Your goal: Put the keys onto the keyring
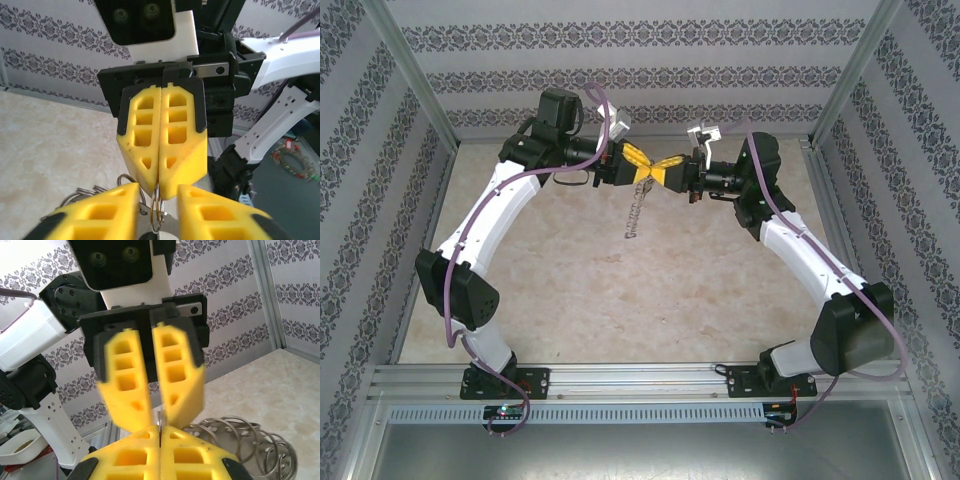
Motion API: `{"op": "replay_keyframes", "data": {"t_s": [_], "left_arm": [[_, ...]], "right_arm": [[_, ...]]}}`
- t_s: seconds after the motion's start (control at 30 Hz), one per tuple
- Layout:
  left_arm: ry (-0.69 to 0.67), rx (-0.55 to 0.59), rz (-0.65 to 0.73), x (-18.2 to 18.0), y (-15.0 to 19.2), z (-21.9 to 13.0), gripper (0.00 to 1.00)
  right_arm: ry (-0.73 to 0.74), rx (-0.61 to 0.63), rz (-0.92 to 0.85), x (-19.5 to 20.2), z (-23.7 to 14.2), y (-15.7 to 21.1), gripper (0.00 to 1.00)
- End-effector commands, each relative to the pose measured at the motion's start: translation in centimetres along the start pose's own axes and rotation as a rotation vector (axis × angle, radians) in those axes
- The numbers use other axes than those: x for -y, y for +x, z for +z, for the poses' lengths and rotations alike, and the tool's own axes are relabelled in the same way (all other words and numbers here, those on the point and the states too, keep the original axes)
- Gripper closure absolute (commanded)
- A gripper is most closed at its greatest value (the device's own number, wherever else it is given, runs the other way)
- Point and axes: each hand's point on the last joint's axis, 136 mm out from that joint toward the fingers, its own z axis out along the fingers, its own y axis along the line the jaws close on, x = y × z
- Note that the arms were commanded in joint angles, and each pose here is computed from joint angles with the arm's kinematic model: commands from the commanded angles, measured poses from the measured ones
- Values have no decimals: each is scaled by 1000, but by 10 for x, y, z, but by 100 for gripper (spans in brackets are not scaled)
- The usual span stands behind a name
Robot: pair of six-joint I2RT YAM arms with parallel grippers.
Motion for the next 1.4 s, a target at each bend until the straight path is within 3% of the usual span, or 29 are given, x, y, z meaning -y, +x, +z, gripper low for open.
{"op": "replay_keyframes", "data": {"t_s": [0.0,0.27,0.77,1.37], "left_arm": [[-22,11,71,15,-15,-19,66],[-29,-49,64,21,-5,-32,59],[47,-59,23,23,2,-24,61],[92,-81,-3,23,10,-5,64]], "right_arm": [[-46,-34,-59,-7,-2,-6,100],[-68,-97,-80,-10,-6,-3,100],[8,-194,-150,-18,4,-1,100],[17,-202,-165,-17,8,2,100]]}}
